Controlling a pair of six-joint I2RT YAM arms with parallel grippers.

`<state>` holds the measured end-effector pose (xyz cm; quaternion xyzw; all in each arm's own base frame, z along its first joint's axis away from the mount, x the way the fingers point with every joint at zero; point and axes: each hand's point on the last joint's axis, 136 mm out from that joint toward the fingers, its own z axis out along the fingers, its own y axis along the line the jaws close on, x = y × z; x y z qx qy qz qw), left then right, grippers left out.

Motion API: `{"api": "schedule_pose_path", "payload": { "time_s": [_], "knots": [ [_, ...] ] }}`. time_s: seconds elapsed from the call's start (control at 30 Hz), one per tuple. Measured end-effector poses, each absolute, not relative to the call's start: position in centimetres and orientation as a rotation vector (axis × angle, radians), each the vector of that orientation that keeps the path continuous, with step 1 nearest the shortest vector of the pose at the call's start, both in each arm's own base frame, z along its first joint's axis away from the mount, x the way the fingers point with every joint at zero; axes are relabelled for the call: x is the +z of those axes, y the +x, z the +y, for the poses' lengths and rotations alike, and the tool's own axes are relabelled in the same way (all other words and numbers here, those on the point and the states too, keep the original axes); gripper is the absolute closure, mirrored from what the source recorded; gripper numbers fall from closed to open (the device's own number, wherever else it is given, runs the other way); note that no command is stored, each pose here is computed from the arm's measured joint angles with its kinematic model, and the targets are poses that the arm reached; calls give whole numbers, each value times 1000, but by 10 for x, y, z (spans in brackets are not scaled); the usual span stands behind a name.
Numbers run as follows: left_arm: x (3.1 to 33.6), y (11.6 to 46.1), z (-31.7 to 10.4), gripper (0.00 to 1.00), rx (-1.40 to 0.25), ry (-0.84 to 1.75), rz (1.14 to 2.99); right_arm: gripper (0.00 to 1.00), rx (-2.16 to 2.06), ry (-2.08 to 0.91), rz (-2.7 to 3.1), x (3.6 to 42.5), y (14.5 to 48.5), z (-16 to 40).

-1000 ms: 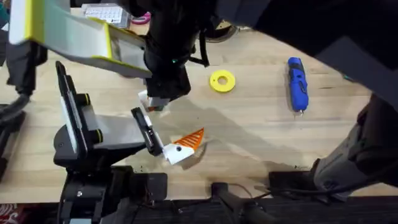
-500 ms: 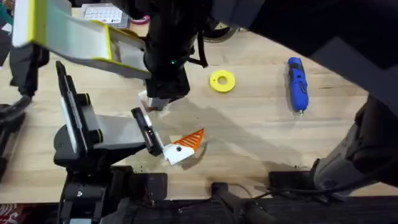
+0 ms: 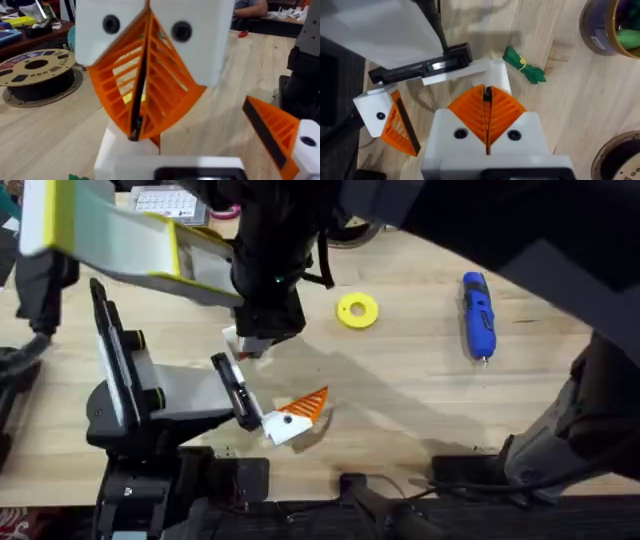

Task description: Pick up the gripper from the table and insert it into the empty holder that is missing its gripper. Then pick up a screw, insert it into the mounting hole, and use the screwdriver to tighten it. Finally, clean up the table by picking up the vegetable and placing it into the bucket.

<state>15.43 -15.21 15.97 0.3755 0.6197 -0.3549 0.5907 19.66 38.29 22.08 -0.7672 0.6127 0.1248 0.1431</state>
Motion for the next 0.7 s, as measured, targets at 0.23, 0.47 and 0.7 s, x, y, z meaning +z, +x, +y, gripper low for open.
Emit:
{"api": "schedule_pose_path", "payload": {
  "time_s": [0.23, 0.47, 0.7],
  "knots": [
    [160, 154, -152, 11, -826, 874, 1442, 995, 360, -2213, 1768, 221, 197, 383],
    [159, 154, -152, 11, -830, 871, 1445, 995, 359, -2219, 1775, 216, 198, 384],
    [160, 154, -152, 10, -833, 868, 1447, 995, 359, -2219, 1775, 216, 198, 384]
  ]
}}
